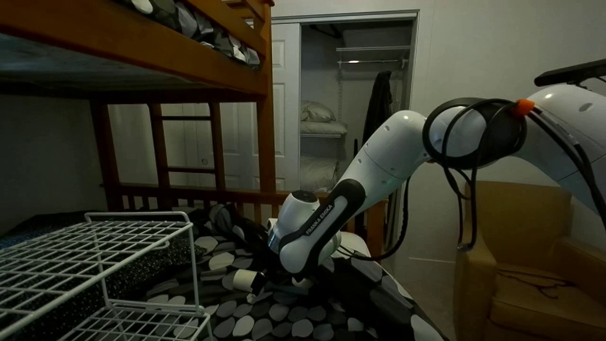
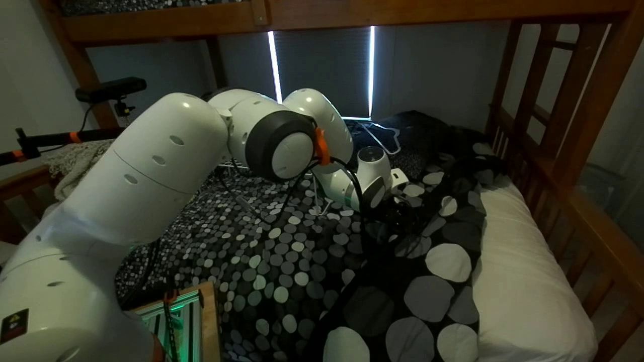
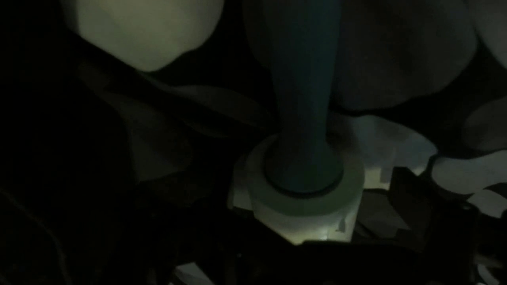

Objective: Move the object forward and cover it with the blanket

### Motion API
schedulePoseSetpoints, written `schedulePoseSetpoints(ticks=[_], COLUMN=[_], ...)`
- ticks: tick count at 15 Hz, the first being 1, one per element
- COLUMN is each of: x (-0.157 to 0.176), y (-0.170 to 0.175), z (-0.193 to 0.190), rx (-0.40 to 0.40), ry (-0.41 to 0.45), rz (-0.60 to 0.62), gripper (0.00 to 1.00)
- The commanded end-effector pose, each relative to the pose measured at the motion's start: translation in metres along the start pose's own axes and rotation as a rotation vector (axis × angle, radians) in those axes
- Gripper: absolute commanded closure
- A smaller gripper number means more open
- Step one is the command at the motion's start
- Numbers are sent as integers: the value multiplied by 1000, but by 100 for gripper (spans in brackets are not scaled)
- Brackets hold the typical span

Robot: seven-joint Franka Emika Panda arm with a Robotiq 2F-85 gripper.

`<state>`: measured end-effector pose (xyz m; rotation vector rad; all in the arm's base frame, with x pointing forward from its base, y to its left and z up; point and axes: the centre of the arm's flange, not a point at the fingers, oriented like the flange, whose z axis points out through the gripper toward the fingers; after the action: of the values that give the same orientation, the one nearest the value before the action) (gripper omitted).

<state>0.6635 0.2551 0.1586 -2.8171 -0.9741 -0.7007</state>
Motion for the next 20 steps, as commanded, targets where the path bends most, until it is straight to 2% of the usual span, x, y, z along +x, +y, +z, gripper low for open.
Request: schedulePoseSetpoints(ticks=[1,3,4,5,9,12,17,20], x=[12,15,16,17,21,25,46,55], y=[6,5,4,3,4,8,25,46], z=[21,27,29,31,25,0,-57,-94], rx=[-7,6,16,18,5,-26,-72,-152], ry=[-5,8,11,13,20,40,142,190], rz=[-38,-29,-21,-21,-26,-31,-14,-23], gripper=[0,0,25,26,56,58,58,58])
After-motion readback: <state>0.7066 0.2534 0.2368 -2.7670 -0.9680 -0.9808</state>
